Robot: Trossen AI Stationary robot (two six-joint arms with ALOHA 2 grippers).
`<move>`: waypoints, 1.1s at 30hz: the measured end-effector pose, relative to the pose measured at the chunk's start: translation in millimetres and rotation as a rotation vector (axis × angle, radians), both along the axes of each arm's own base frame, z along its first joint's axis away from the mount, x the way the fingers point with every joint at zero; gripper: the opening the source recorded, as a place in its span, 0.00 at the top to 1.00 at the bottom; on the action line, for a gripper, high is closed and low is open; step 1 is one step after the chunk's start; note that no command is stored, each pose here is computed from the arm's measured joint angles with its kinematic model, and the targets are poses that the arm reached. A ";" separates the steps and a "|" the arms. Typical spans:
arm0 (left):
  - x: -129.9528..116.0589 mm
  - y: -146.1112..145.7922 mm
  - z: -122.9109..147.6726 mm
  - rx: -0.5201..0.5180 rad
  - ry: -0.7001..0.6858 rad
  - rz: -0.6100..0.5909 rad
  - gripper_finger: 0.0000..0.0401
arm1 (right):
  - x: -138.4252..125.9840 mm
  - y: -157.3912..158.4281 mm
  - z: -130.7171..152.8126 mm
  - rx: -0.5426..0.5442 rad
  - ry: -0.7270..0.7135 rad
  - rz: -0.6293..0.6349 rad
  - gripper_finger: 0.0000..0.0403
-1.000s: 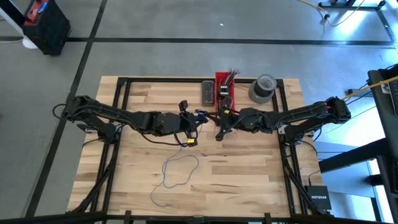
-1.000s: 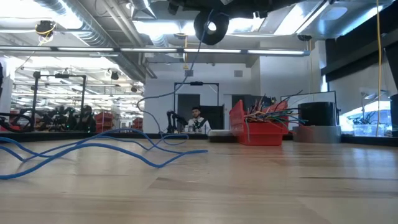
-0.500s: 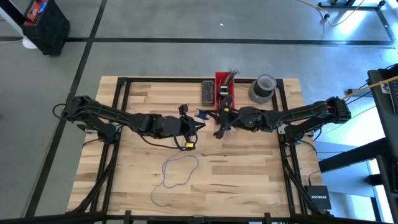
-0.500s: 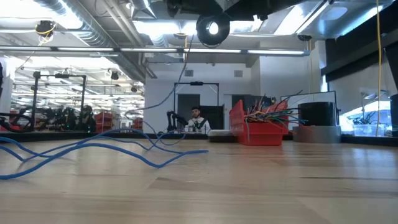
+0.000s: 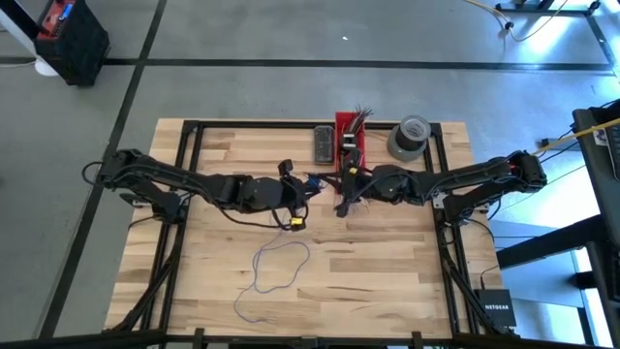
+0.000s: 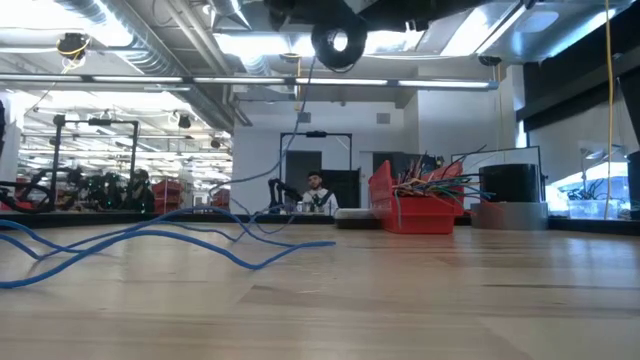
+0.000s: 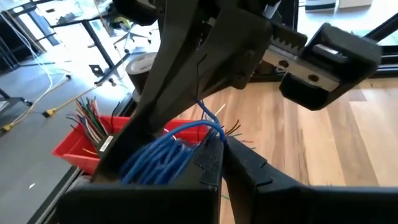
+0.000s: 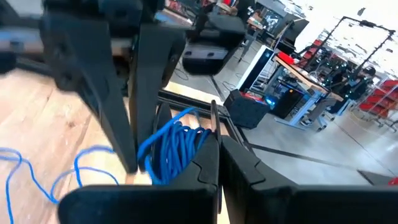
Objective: Coil cords
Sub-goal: Coil the blue wire into the black spool
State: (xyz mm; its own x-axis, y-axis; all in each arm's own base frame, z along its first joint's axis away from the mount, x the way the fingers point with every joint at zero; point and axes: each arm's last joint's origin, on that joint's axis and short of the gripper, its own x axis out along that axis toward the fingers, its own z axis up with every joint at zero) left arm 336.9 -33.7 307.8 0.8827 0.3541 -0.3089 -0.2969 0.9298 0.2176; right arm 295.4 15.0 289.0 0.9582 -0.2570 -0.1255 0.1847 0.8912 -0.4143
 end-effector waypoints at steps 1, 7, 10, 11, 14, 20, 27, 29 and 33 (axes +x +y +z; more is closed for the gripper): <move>0.4 0.0 -0.3 0.000 -0.001 0.001 0.99 | 0.1 -0.1 0.4 0.013 -0.010 -0.007 0.98; 7.5 0.4 -6.3 -0.001 -0.009 0.011 0.99 | 0.6 0.2 5.0 0.052 -0.069 -0.009 0.98; 10.0 2.3 -7.7 0.006 -0.015 0.017 0.99 | 0.7 0.2 5.7 0.084 -0.087 -0.013 0.98; 10.3 3.2 -7.9 0.007 -0.015 0.020 0.99 | 0.7 0.1 5.6 0.093 -0.089 -0.015 0.98; 10.5 6.7 -8.1 0.005 -0.012 0.028 0.99 | 0.7 -0.2 6.2 0.125 -0.106 -0.025 0.98; 13.3 7.2 -10.8 0.011 -0.007 0.031 0.99 | 0.1 0.1 18.8 0.149 -0.238 -0.007 0.98; 18.5 12.3 -18.1 0.033 0.018 0.046 0.99 | -14.4 -0.1 42.0 0.111 -0.356 0.021 0.98; 18.9 13.8 -16.3 0.032 0.012 0.048 0.99 | -20.1 -0.4 48.5 0.112 -0.380 0.030 0.98; 18.6 13.7 -15.5 0.052 0.016 0.041 0.99 | -30.6 -1.4 59.2 0.093 -0.412 0.029 0.98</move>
